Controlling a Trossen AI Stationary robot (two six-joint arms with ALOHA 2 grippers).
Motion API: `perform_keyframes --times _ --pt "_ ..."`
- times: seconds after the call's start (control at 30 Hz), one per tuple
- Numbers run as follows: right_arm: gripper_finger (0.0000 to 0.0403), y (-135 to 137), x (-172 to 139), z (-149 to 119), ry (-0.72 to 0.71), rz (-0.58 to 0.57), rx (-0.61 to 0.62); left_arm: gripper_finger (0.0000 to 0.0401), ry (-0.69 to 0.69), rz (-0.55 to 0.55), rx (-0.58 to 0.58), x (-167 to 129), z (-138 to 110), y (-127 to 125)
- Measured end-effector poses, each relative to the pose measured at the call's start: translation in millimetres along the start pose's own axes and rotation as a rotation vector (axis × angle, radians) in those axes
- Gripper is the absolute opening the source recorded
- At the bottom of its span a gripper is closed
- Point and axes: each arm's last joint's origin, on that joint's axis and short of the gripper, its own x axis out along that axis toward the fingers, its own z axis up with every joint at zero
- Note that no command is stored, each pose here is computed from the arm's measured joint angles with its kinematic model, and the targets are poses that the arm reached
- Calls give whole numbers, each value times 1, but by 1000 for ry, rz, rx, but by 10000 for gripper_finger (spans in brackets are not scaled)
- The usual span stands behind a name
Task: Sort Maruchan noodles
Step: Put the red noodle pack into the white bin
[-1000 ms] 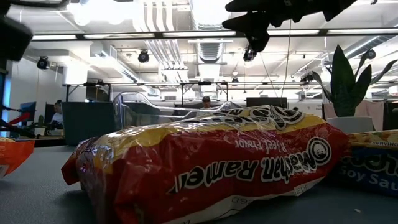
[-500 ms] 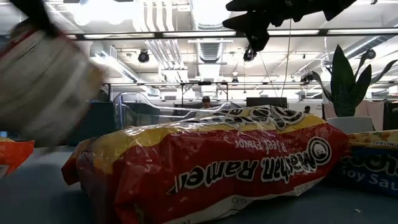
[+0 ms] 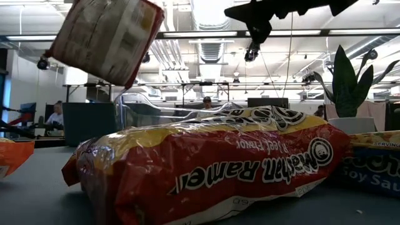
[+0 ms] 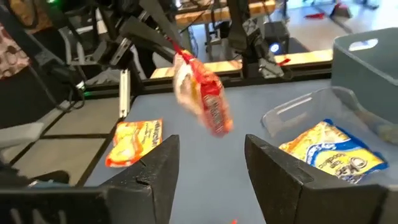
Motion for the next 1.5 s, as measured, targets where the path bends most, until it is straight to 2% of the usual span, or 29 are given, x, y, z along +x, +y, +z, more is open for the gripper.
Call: perform_keyframes --times 0.2,0.37,0.57,0.87,1.2,1.33,1.5 --pt "229 1 23 -2 35 -39 -6 0 -19 42 12 7 2 -2" --pt "274 3 56 6 72 4 -79 0 -10 66 23 15 4 -1" --pt "289 5 88 26 160 30 -175 0 -4 73 49 18 5 0" --pt "268 5 127 43 253 41 -298 0 1 77 54 19 5 1" --pt "238 -3 144 50 242 36 -381 0 3 79 59 20 4 0" --pt "197 -3 144 50 241 38 -388 0 3 79 59 20 4 0" --pt "105 -4 144 50 239 56 -380 0 3 80 59 20 4 0"
